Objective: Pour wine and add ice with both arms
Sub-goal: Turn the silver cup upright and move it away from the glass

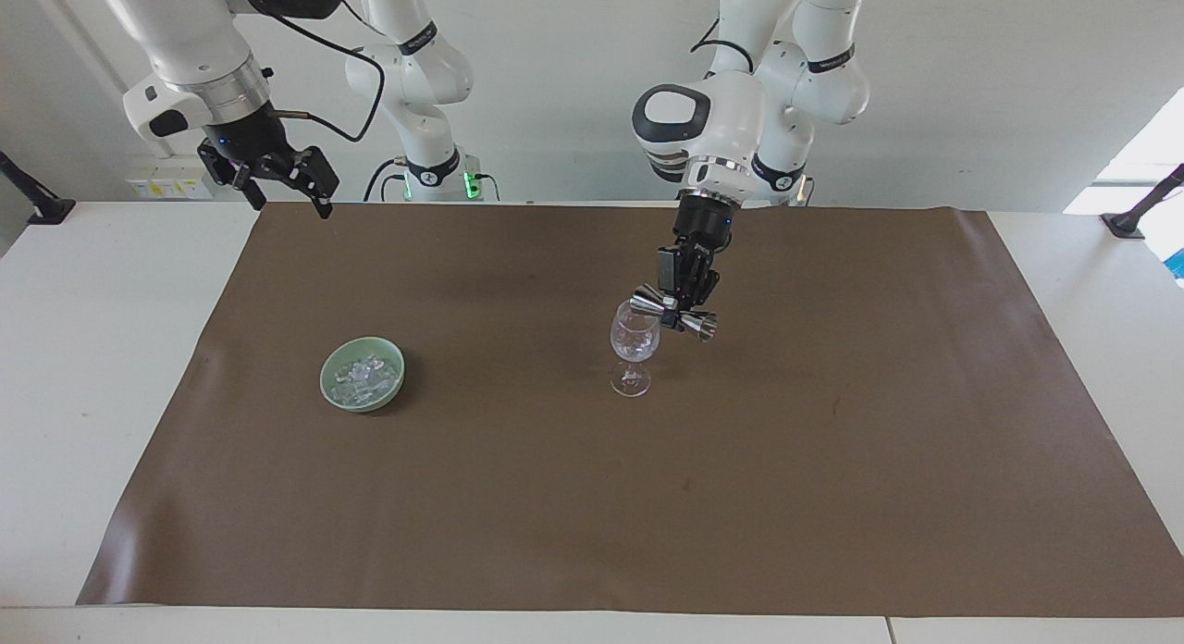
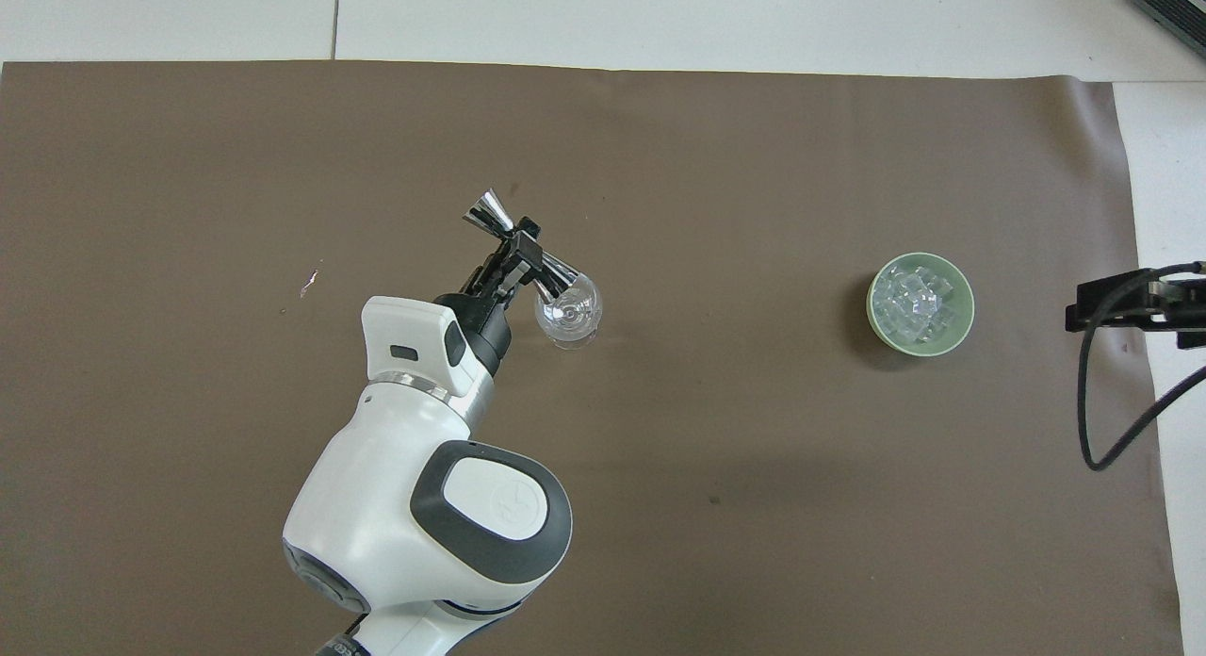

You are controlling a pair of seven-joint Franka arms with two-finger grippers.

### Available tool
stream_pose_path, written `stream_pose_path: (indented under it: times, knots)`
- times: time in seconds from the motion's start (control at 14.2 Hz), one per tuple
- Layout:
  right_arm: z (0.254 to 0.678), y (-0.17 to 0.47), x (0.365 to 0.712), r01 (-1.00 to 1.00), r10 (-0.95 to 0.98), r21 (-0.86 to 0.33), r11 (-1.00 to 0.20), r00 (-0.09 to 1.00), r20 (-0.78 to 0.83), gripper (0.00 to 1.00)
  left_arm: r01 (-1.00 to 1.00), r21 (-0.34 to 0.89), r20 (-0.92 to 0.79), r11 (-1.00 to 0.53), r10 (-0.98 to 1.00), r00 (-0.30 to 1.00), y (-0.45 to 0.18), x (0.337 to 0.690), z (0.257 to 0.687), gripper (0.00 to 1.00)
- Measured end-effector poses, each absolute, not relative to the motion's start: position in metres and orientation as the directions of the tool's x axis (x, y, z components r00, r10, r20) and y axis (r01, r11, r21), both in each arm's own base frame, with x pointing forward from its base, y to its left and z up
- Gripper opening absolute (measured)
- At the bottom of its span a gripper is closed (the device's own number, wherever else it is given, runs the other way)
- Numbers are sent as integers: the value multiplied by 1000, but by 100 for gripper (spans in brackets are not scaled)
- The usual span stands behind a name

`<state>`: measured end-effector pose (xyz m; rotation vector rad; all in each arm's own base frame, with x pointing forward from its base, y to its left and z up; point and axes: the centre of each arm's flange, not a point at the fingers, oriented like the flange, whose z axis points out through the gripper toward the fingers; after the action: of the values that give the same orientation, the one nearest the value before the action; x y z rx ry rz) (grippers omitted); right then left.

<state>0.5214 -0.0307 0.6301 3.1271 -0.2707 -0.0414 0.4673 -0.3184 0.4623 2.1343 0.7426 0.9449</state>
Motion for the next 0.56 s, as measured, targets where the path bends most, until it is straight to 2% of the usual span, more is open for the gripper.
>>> stream_pose_path:
  times: [0.35,0.56]
  knots:
    - [630,-31,521,-172,-172,5,-985,985,-26,100,272,792,319,-547,750,580,-317,471,455,21]
    - [630,-31,521,-172,-172,5,-985,985,-26,100,348,831,177,-434,799,575,-297,494,449,21]
